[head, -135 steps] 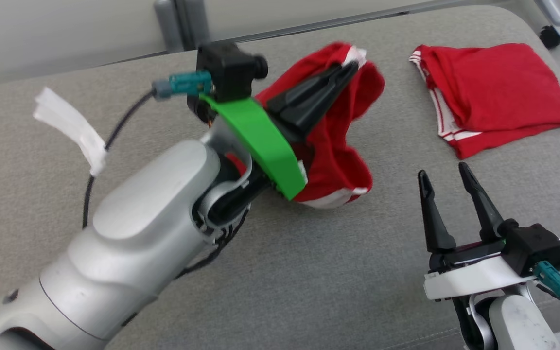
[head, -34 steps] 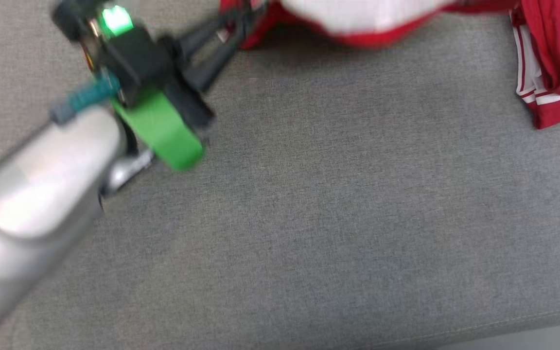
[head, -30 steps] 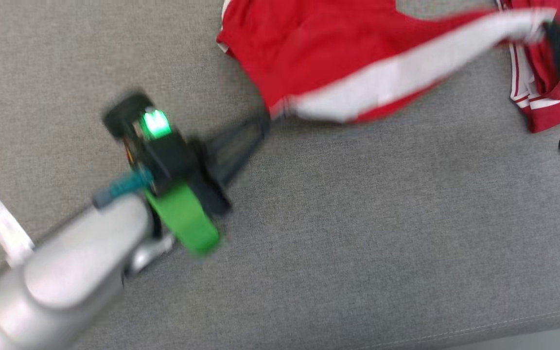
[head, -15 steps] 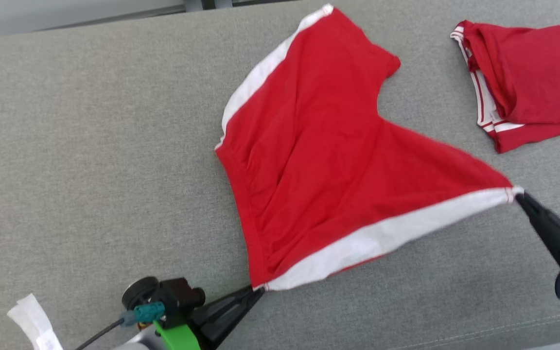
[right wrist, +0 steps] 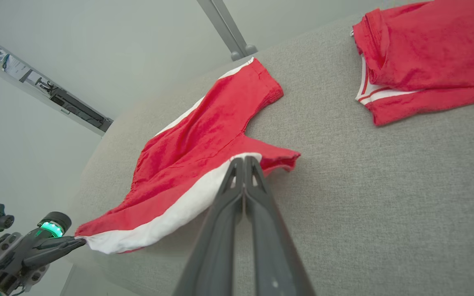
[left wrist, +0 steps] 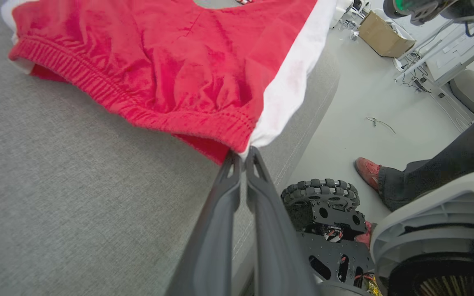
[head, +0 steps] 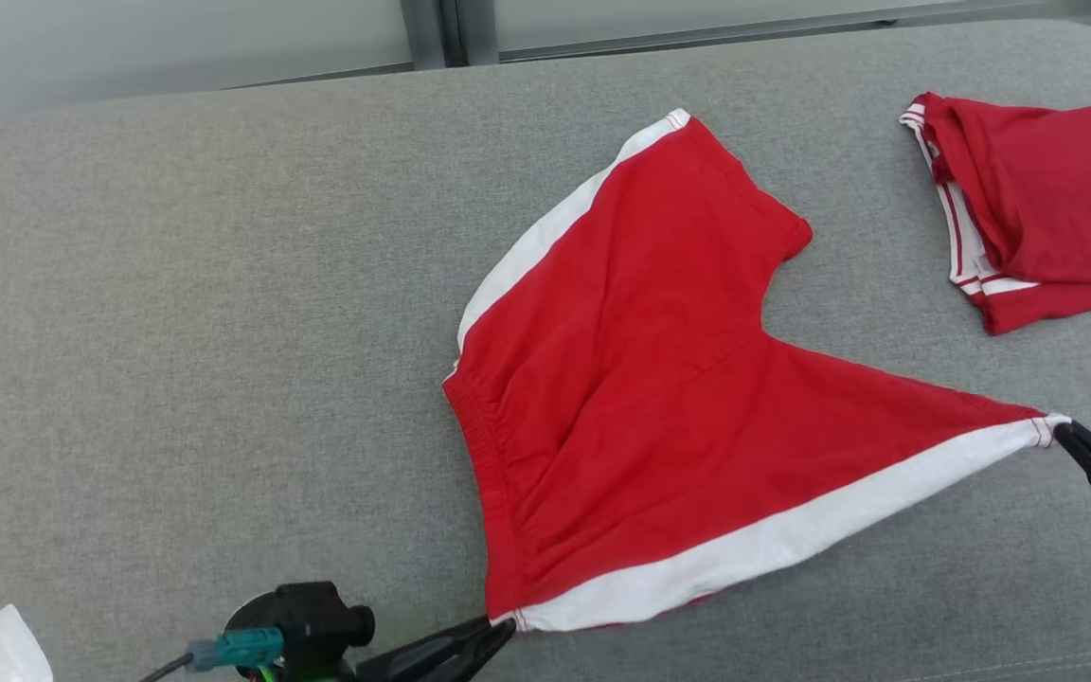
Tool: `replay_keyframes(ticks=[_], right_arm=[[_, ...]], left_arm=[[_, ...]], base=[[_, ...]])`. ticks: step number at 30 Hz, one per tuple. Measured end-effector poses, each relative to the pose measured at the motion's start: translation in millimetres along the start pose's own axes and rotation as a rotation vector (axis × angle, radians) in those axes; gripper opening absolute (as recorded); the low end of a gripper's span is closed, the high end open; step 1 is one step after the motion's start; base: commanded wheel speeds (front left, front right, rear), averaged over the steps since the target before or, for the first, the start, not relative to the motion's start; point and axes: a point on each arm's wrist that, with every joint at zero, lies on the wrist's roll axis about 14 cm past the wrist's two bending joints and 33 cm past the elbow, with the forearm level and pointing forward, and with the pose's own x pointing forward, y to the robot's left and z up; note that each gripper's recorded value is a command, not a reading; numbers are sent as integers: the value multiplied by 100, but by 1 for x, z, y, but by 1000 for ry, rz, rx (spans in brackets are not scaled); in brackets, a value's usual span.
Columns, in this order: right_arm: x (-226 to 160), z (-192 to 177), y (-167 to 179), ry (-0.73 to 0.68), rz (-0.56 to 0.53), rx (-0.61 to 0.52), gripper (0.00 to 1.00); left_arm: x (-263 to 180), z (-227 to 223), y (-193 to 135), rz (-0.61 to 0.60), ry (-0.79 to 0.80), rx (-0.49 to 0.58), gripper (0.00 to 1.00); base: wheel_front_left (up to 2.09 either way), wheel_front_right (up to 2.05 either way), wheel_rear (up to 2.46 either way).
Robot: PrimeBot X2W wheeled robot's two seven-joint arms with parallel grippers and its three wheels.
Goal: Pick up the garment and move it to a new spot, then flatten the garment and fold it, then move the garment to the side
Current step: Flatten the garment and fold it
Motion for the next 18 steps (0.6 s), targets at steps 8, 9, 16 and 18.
replay_keyframes(ticks=[8, 9, 16, 18], right_arm=[[39, 22, 3, -8, 53, -24, 0], [47, 26, 3, -1, 62, -31, 0], [109, 44, -3, 37, 92, -34, 0], [126, 49, -8, 43, 88, -39, 0]], left_arm=[[10, 49, 2, 2, -191, -134, 0], [12, 55, 5, 4, -216, -152, 0], [20, 97, 33, 49, -396, -409, 0], [17, 106, 47, 77, -441, -468, 0]], base=[[0, 0, 0], [0, 0, 0], [0, 0, 0], [0, 0, 0]])
